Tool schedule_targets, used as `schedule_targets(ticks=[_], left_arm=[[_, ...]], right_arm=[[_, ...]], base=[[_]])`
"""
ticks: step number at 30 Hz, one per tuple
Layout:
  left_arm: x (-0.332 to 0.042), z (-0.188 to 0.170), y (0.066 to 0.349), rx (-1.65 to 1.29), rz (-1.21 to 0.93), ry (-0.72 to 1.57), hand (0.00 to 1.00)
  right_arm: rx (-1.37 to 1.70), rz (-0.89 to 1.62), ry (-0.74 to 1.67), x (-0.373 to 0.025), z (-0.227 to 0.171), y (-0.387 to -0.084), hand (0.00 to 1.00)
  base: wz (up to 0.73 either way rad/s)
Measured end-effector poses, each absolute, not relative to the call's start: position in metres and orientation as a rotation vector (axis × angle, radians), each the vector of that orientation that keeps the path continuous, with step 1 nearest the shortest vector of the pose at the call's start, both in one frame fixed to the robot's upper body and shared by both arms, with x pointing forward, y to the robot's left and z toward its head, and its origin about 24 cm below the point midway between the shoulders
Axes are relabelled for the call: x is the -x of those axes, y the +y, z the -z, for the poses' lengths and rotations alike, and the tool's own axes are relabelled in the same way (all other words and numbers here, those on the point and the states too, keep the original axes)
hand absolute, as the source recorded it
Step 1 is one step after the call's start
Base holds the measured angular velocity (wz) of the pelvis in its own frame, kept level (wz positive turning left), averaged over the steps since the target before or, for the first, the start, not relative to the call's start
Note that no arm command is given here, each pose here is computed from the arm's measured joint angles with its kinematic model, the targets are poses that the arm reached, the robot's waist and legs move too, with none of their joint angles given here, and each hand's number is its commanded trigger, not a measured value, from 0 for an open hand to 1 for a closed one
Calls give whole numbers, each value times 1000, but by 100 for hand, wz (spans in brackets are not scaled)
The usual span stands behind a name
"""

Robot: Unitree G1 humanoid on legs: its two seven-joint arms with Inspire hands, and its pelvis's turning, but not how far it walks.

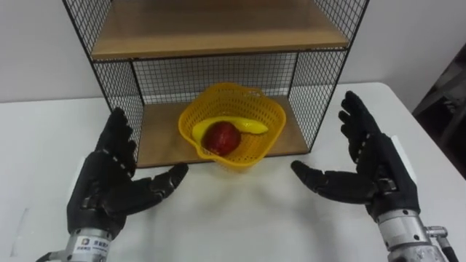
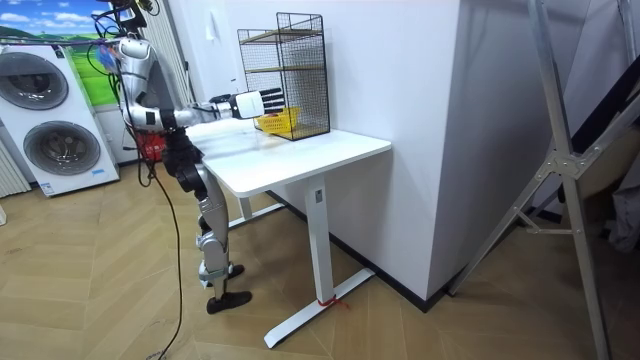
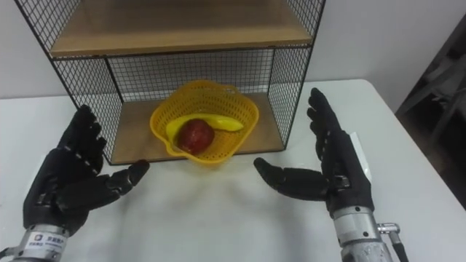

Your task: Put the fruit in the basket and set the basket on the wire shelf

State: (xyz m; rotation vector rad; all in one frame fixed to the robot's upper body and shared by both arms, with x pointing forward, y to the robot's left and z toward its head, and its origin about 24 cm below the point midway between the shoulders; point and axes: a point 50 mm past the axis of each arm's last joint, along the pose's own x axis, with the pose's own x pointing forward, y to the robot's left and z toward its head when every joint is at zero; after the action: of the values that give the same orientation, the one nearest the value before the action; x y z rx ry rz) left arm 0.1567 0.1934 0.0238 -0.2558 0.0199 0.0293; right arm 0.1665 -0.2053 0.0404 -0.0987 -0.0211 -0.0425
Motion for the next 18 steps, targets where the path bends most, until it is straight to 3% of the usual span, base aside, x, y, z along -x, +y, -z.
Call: schedule_targets(ticks=[7,18], left_arm=[[-154,-26,201,215,-118,-4,0],[-137,-67,252,115,-549,-235,0]], right_arm=[[146,183,-54,-151,-45,-215,0],[185,551,-159,-139,-60,-253,0]], base=[[1],[4]])
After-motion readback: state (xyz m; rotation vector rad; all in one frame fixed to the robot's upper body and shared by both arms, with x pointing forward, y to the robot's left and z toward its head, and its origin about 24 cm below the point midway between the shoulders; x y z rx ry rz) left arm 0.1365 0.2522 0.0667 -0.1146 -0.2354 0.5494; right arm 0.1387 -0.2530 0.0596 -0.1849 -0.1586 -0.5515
